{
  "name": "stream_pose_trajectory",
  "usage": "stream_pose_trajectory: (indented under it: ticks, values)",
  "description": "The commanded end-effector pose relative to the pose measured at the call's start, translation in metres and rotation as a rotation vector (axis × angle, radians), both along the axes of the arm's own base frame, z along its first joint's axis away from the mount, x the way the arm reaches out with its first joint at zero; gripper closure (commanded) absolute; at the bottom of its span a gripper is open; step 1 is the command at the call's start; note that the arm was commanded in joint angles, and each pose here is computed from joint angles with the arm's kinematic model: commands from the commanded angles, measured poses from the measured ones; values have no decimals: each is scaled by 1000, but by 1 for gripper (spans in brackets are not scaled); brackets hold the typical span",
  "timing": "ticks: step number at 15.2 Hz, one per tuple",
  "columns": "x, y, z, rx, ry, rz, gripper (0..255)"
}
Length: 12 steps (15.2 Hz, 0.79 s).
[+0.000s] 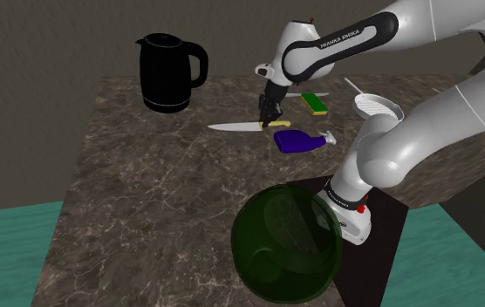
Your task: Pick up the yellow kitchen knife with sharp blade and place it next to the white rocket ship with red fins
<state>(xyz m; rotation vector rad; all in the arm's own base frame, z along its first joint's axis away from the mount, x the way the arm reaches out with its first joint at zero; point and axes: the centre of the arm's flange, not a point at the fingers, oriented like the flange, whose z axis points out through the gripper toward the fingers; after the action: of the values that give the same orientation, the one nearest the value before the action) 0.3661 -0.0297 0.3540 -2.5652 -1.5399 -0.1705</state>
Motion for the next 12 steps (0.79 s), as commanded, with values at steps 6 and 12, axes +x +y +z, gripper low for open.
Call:
stream_pose_trajectory:
  ticks: [6, 12]
  values:
    - [0, 0, 36, 0, 0, 0, 255]
    - [0, 0, 68, 0, 0, 0, 255]
